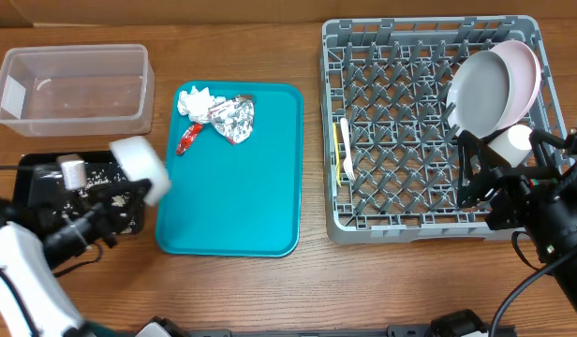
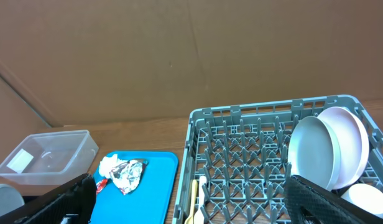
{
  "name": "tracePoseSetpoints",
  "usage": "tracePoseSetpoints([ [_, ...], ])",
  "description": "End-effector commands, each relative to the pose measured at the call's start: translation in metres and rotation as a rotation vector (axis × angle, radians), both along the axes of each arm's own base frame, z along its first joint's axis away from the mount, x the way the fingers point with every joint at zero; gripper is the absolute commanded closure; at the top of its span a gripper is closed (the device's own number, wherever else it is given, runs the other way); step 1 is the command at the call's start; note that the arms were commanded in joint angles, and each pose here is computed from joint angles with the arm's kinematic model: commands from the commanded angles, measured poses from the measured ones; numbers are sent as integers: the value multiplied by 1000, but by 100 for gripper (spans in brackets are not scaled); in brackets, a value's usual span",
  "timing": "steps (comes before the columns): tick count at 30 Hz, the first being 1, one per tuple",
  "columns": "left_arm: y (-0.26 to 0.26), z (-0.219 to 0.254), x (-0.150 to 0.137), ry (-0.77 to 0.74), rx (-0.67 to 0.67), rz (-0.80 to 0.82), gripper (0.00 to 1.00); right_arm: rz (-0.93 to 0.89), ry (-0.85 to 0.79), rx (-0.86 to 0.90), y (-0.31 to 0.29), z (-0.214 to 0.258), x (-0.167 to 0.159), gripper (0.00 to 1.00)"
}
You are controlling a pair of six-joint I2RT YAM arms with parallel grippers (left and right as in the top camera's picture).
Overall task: Sort waste into correct bins and load items into the dishwasher rack
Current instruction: 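Tip the bowl with the left gripper to pour rice onto the black tray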
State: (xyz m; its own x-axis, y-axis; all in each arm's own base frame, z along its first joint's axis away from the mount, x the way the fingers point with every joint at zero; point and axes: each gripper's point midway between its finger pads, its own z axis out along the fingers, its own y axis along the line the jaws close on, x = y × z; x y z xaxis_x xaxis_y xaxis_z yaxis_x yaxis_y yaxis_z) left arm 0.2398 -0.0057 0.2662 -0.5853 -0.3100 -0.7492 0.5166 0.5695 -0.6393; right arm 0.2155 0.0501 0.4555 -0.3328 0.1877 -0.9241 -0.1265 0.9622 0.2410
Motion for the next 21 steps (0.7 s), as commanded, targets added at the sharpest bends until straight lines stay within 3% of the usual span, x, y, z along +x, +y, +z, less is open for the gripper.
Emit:
tracePoseSetpoints([
  [1, -30, 18, -14, 6, 54, -80, 96, -12, -12, 1, -3, 3, -1, 0],
  [4, -42, 26, -24, 6, 155, -122, 96, -13, -12, 1, -3, 3, -1, 0],
  [7, -24, 45, -10, 57, 252, 10, 96, -13, -12, 1, -3, 3, -1, 0],
  [10, 23, 82, 21, 108, 355, 339, 96, -12, -12, 1, -3, 3, -1, 0],
  [14, 65, 141, 38, 83, 423, 695, 96, -13, -12, 1, -3, 3, -1, 0],
  [18, 51, 164, 65, -40, 437, 644, 96, -13, -12, 1, -3, 3, -1, 0],
  [21, 17, 165, 98, -136, 456, 469, 96, -13, -12, 1, -3, 3, -1, 0],
])
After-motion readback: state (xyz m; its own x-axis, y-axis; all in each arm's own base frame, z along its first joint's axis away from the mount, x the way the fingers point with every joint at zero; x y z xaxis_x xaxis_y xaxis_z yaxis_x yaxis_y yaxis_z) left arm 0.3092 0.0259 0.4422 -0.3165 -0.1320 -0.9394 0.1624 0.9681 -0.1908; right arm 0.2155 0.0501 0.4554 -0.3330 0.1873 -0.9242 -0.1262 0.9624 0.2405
